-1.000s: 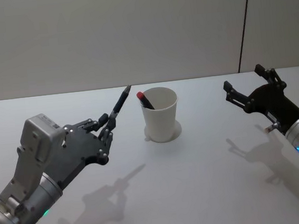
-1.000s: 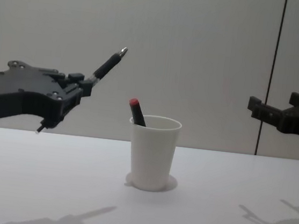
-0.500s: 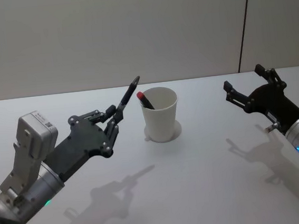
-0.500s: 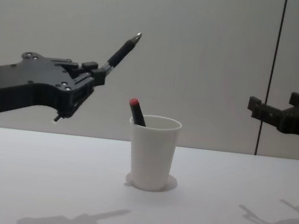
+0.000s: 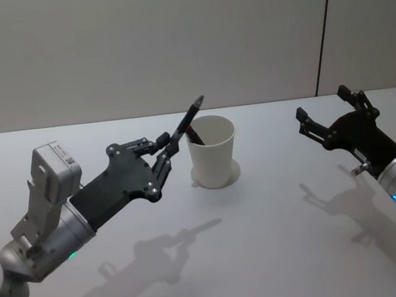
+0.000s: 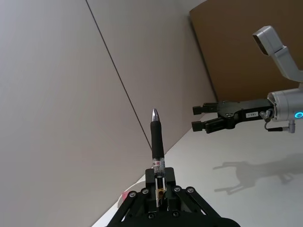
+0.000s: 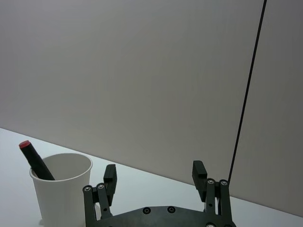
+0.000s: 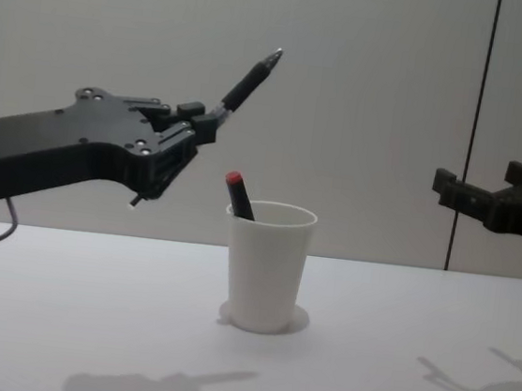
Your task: Place the pen into the pen holder.
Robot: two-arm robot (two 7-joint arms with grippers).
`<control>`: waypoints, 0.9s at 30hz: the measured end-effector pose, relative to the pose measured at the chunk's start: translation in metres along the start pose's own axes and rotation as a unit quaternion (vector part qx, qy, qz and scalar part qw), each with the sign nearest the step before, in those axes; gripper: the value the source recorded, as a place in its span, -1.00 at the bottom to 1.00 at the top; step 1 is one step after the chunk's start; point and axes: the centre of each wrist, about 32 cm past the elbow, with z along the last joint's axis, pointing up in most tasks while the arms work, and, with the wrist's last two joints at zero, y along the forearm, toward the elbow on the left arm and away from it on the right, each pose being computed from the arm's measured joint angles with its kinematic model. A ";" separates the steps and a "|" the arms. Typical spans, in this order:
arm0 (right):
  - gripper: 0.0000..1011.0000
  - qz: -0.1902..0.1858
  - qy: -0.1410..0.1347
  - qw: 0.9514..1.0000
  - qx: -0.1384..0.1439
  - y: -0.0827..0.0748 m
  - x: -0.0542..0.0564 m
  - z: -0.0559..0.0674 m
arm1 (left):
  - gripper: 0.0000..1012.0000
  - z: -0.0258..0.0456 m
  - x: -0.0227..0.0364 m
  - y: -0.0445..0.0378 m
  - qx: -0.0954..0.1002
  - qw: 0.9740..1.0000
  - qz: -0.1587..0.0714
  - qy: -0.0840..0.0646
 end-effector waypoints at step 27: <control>0.98 0.000 0.000 1.000 0.000 0.000 0.000 0.000 | 0.98 -0.0108 0.0228 -0.0284 -0.013 0.997 -0.071 0.010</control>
